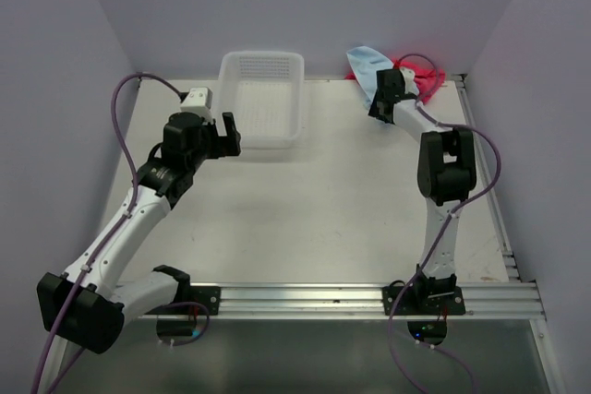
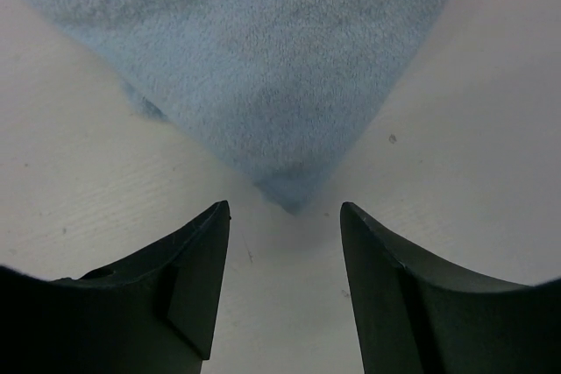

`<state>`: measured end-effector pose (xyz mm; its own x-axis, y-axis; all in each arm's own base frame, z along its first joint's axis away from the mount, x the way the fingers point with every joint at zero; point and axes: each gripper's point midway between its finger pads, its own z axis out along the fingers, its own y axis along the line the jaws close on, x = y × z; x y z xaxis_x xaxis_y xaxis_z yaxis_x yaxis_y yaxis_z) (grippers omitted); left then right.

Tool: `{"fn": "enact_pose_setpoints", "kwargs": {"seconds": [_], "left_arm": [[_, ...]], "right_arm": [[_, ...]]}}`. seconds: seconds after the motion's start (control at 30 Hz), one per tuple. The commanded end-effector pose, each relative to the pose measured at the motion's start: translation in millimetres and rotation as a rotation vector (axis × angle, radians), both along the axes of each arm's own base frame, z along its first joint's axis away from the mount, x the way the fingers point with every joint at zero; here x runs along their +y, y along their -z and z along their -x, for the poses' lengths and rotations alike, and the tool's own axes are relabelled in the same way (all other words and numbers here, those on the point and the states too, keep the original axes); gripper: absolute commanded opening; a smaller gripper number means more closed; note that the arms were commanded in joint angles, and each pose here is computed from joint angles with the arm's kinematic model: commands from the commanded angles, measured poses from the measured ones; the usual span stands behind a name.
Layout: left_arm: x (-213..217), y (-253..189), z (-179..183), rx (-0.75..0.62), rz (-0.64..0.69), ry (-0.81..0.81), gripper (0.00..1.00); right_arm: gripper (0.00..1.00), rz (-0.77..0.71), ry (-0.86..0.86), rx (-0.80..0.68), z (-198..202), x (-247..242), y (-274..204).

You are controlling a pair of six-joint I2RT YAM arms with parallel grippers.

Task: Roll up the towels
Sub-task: Move the towel to the center of the board

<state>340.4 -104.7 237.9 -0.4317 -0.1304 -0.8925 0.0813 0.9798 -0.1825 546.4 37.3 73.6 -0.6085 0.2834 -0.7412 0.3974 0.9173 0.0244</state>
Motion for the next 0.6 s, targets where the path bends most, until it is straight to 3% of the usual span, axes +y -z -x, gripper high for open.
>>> {"fn": "enact_pose_setpoints", "kwargs": {"seconds": [0.0, 0.23, 0.33, 0.37, 0.47, 0.57], "left_arm": [[-9, -15, -7, -0.035, 0.017, 0.041, 1.0], [-12, -7, -10, -0.008, 0.014, 0.056, 1.0], [-13, -5, -11, -0.001, 0.014, 0.06, 1.0], [-13, -4, -11, 0.001, 0.016, 0.059, 1.0], [-13, -4, -11, 0.002, 0.024, 0.066, 1.0], [-13, -7, -10, -0.007, 0.032, 0.068, 1.0]], "right_arm": [[0.57, 0.006, -0.01, 0.022, -14, 0, 4], [0.51, -0.028, 0.016, 0.06, -28, -13, 33], [0.35, -0.032, 0.009, 0.071, -30, -13, 34], [0.23, -0.032, 0.008, 0.067, -31, -14, 33], [0.08, -0.054, -0.02, 0.034, -29, -7, 13], [0.05, -0.092, -0.05, -0.002, -22, -1, -9]]}}
